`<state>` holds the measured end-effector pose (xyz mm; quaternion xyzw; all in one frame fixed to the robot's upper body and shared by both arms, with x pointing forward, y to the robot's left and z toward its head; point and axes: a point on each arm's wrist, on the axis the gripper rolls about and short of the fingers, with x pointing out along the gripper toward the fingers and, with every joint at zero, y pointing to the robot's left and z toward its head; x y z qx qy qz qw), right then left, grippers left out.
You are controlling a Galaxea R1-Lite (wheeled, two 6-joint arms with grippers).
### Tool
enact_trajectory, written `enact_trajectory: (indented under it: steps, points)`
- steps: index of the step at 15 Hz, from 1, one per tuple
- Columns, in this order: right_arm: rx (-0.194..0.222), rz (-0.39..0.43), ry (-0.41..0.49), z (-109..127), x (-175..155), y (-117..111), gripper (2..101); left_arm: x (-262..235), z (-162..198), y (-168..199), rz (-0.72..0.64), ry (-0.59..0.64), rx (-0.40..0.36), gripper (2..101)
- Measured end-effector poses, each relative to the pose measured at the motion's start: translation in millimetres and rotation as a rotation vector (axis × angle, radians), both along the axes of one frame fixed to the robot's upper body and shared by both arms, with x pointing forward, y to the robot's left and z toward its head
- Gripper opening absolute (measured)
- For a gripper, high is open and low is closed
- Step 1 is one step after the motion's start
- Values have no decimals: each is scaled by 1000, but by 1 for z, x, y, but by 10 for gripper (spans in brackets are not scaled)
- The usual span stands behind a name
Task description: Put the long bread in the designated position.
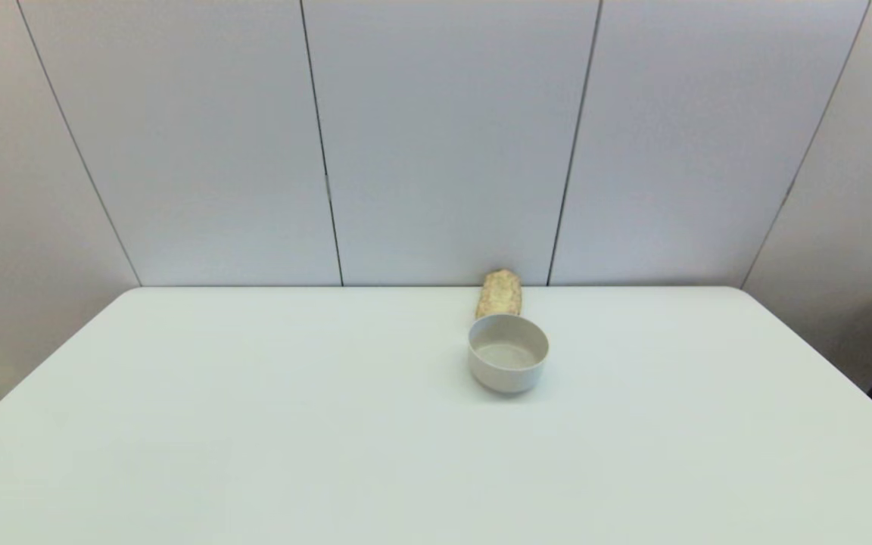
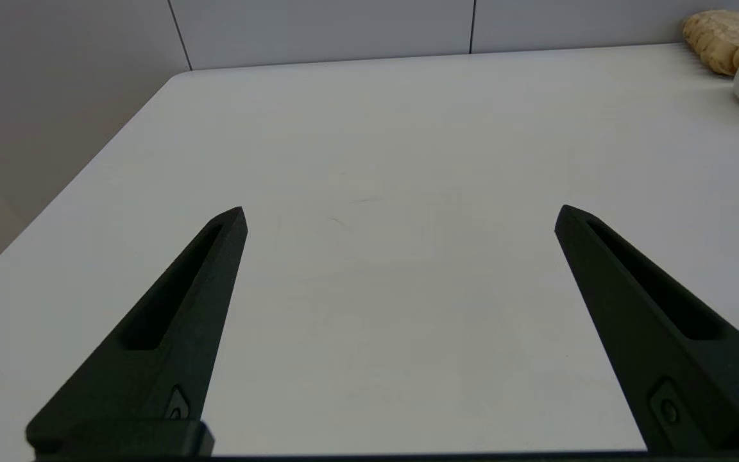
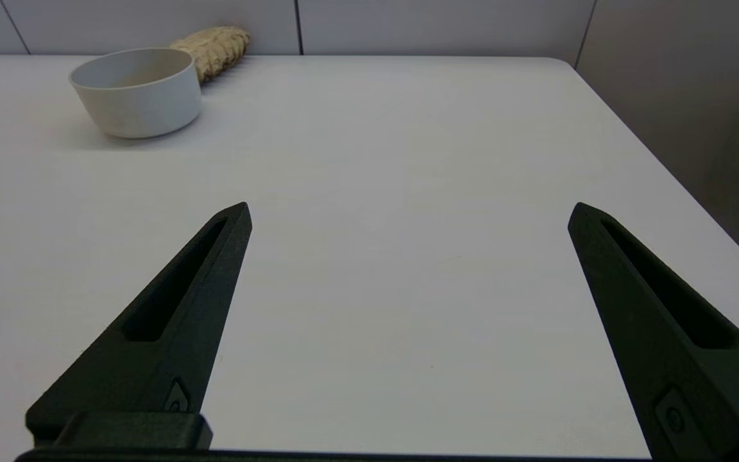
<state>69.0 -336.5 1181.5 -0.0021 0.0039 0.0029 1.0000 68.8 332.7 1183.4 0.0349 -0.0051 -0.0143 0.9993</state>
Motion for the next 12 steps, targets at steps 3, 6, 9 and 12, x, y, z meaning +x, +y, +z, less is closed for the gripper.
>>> enact_trajectory:
  steps: [3,6,9,12]
  points:
    - [0,0,0,0,0,0,980,0,0,0,3,2,-4,978]
    - [0,1,0,0,0,0,980,0,-1,0,3,3,-4,978]
    - [0,0,0,0,0,0,980,0,-1,0,3,4,-4,978]
    - [0,0,0,0,0,0,980,0,-1,0,3,4,-4,978]
